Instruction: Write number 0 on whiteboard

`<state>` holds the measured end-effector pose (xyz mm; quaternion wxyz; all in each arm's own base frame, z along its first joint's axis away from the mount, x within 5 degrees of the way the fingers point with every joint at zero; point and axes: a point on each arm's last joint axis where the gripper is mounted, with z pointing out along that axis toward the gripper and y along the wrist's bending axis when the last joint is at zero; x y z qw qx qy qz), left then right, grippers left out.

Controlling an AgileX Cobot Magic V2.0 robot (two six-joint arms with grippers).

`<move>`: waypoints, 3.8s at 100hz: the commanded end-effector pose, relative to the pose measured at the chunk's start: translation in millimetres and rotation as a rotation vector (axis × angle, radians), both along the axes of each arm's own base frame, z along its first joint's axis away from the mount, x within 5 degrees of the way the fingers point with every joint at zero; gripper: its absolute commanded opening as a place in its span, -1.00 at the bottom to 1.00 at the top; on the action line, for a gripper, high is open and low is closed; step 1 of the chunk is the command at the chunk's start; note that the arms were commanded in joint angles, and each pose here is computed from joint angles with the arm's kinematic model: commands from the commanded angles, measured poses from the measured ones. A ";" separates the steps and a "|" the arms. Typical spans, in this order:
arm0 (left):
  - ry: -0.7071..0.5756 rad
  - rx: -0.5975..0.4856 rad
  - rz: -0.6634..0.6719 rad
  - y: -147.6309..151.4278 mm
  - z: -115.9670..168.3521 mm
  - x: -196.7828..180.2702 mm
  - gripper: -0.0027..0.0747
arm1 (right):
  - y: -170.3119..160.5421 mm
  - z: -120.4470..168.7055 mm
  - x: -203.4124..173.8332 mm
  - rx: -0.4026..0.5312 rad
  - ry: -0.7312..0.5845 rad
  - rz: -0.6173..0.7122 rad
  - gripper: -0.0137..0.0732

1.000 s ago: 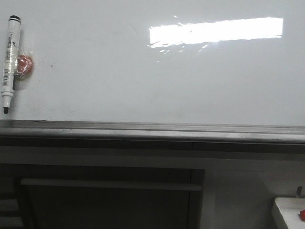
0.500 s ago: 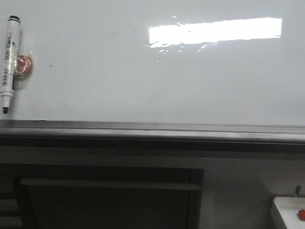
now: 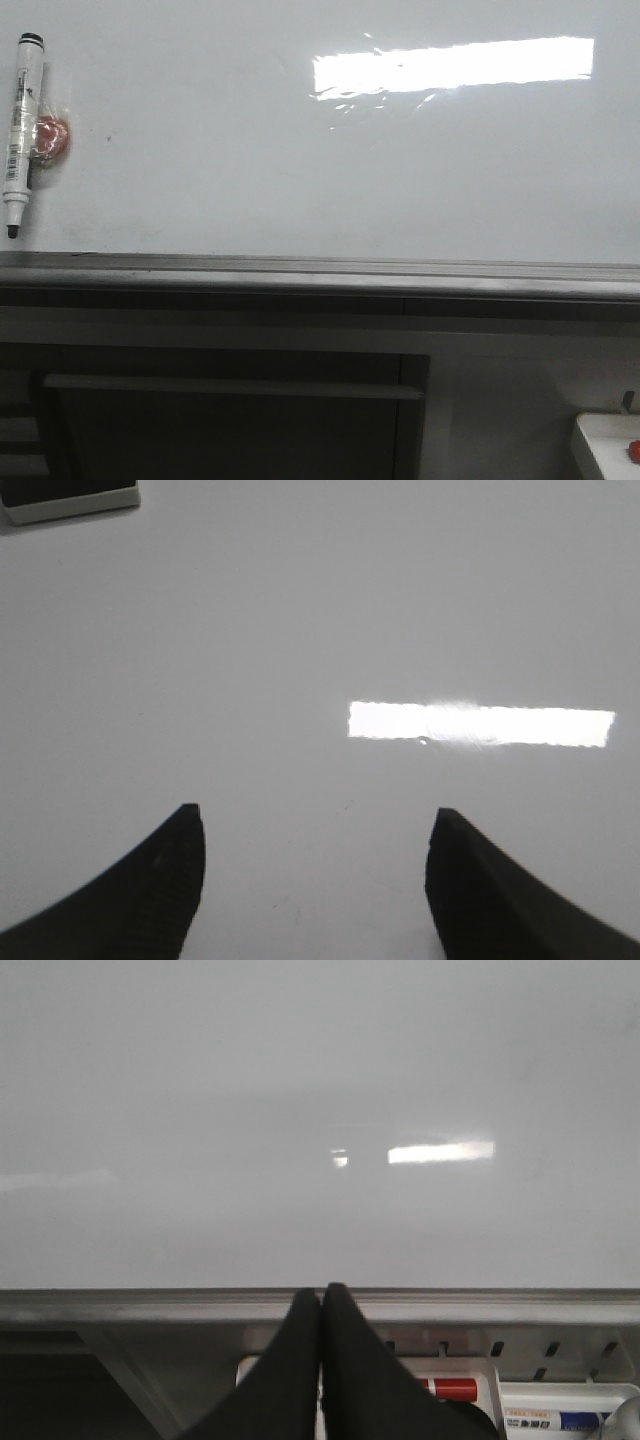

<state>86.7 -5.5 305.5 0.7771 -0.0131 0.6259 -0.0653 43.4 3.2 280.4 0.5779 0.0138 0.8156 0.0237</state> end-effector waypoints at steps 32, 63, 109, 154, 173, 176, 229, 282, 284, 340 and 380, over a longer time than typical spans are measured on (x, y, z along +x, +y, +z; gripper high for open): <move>0.169 0.007 -0.275 -41.4 -18.0 49.9 0.20 | -0.9 -0.7 6.9 -0.005 -0.033 -0.010 -0.80; 0.338 -0.036 -0.362 -75.3 -58.4 89.5 0.20 | -1.0 -0.5 6.9 -0.005 -0.035 -0.010 -0.80; 0.436 -0.043 -0.360 -88.2 -86.6 105.8 0.20 | -1.0 -0.2 7.0 -0.005 -0.038 -0.010 -0.80; 0.511 -0.001 -0.361 -94.3 -110.5 115.7 -0.98 | 4.0 -1.2 6.5 0.082 -0.022 0.018 -0.80; 0.384 0.130 -0.490 -100.6 -90.4 104.0 -0.98 | 27.2 8.1 -0.2 0.111 -0.038 0.283 -0.80; 0.350 0.157 -0.515 -101.7 -85.6 100.9 -0.98 | 32.4 11.9 -2.5 0.128 -0.052 0.342 -0.80; -0.113 0.567 -0.908 -110.0 -32.6 28.9 -0.98 | 72.9 65.4 9.5 0.046 -0.120 0.968 0.03; -0.037 0.679 -1.125 -115.7 -47.5 12.3 -0.98 | 147.9 71.3 55.4 -0.132 -0.089 1.270 0.28; -0.034 0.684 -1.129 -115.9 -48.3 12.4 -0.98 | 150.6 72.2 56.8 -0.132 -0.088 1.275 0.28; 0.012 0.704 -1.157 -117.8 -55.5 15.0 -0.98 | 203.7 72.9 72.8 -0.174 -0.018 1.419 0.23; 0.013 0.674 -1.146 -117.9 -53.8 16.0 -0.97 | 204.4 68.3 75.5 -0.220 -0.006 1.427 -0.85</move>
